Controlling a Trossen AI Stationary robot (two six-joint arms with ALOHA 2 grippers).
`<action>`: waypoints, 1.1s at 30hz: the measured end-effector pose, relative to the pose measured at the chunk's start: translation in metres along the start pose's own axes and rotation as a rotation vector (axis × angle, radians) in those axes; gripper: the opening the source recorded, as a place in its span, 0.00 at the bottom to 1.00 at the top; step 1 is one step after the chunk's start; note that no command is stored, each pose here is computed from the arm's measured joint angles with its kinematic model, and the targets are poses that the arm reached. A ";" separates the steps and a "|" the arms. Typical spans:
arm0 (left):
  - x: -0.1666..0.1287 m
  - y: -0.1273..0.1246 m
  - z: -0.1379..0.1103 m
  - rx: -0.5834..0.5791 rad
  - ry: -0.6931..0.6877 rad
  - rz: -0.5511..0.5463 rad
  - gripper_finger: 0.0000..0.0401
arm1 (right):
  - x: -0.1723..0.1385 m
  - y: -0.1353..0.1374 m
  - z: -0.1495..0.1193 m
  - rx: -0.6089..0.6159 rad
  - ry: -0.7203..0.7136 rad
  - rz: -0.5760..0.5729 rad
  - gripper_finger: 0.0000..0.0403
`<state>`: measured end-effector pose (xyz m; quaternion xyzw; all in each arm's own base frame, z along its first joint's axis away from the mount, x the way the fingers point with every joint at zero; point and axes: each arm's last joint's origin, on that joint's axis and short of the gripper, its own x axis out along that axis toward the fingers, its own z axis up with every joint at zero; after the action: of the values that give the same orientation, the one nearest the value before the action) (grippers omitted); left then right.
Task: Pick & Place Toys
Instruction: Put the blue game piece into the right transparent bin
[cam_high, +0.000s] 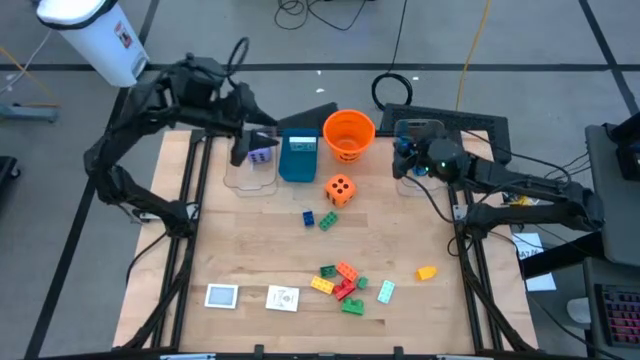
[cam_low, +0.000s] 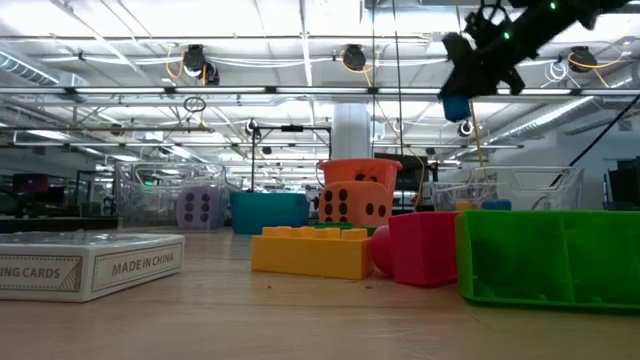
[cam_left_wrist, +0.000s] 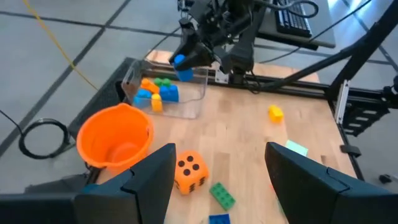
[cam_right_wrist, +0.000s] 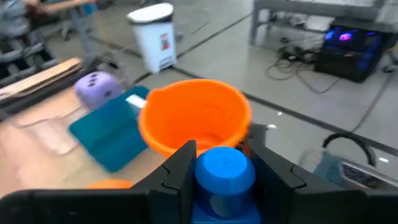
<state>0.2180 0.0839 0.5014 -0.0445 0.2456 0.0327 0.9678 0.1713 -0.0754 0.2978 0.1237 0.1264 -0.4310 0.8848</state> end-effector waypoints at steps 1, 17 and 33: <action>0.005 0.000 -0.002 -0.003 0.008 -0.007 0.64 | 0.000 -0.003 -0.006 0.007 -0.006 -0.023 0.27; 0.083 -0.008 -0.028 -0.073 -0.042 -0.102 0.64 | 0.017 -0.036 -0.102 0.203 -0.051 -0.206 0.27; 0.085 -0.006 -0.025 -0.079 -0.095 -0.089 0.64 | 0.048 -0.058 -0.122 0.270 0.036 -0.253 0.27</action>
<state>0.2818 0.0788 0.4393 -0.0920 0.1959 0.0015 0.9763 0.1397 -0.1049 0.1614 0.2320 0.0979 -0.5496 0.7965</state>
